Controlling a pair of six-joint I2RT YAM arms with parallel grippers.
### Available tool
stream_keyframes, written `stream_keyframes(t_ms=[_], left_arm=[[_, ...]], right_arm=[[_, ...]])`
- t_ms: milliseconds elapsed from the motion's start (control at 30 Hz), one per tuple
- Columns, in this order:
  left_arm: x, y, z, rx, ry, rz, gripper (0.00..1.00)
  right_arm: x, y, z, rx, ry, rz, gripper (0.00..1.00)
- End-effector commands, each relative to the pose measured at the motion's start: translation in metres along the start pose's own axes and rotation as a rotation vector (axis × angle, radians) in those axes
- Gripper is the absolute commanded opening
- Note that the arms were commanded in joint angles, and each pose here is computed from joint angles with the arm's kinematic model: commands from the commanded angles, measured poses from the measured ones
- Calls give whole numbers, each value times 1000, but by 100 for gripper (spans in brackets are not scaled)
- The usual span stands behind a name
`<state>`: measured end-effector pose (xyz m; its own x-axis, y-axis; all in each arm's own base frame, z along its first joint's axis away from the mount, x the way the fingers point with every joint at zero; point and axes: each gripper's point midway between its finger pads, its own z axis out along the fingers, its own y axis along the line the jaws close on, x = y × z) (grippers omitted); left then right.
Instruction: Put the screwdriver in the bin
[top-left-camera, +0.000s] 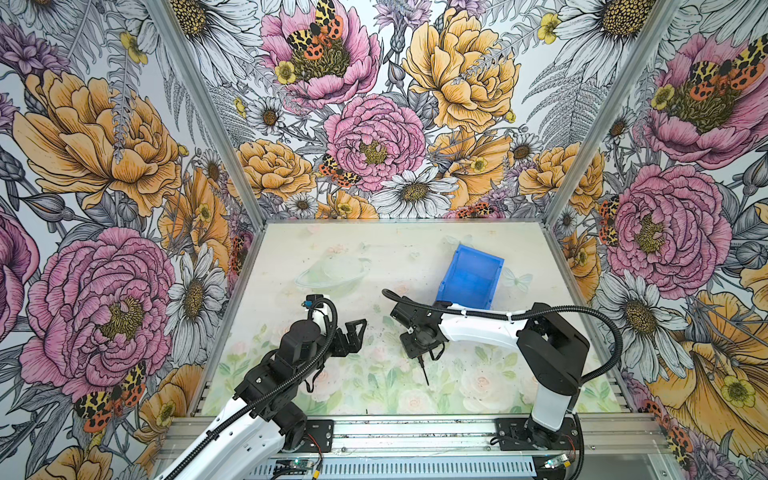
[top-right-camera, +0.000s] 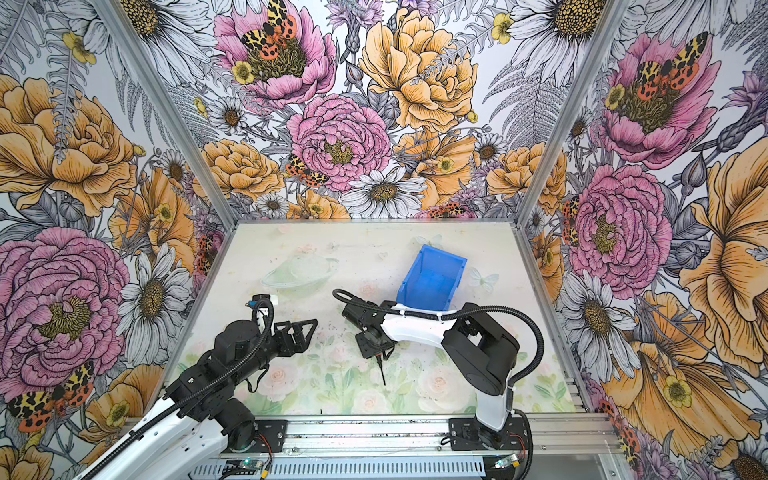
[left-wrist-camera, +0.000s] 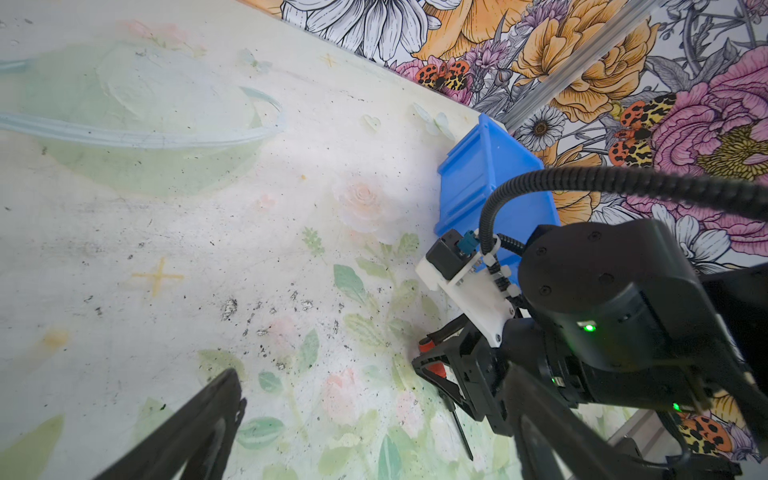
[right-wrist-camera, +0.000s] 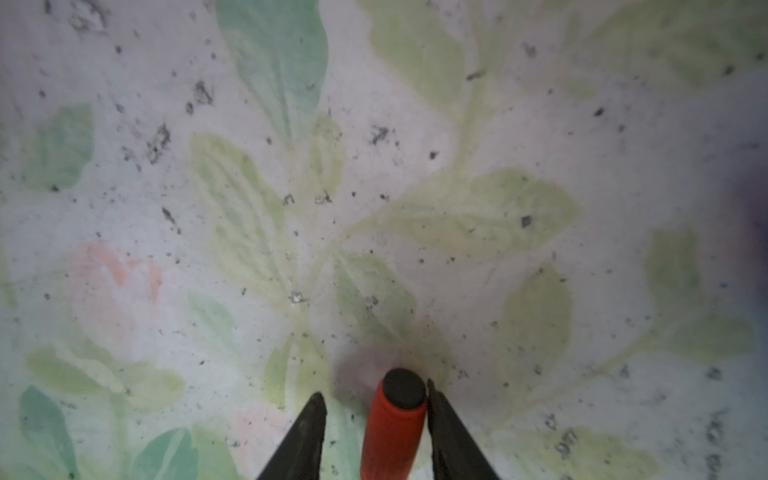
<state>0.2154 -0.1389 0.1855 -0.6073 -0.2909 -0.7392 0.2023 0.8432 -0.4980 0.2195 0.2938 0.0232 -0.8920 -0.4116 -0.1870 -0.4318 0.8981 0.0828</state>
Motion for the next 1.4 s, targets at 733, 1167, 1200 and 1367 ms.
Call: stream_keyframes(t_ms=[733,1167,1200,1367], left_arm=[[-21,-7,5,-23,-45,145,99],[-31,-34,31,56,-40,231,99],[-32,-36,33,59,-38,245,99],[-36,-42,44,54,-15,327,99]], right_arm=[[-43,-6,-71,18,-258,73,0],[-86,-89,-151,69,-509,372,0],[-88,-97,-154,78,-519,396,0],[-95,-152,-155,143,-536,563,0]])
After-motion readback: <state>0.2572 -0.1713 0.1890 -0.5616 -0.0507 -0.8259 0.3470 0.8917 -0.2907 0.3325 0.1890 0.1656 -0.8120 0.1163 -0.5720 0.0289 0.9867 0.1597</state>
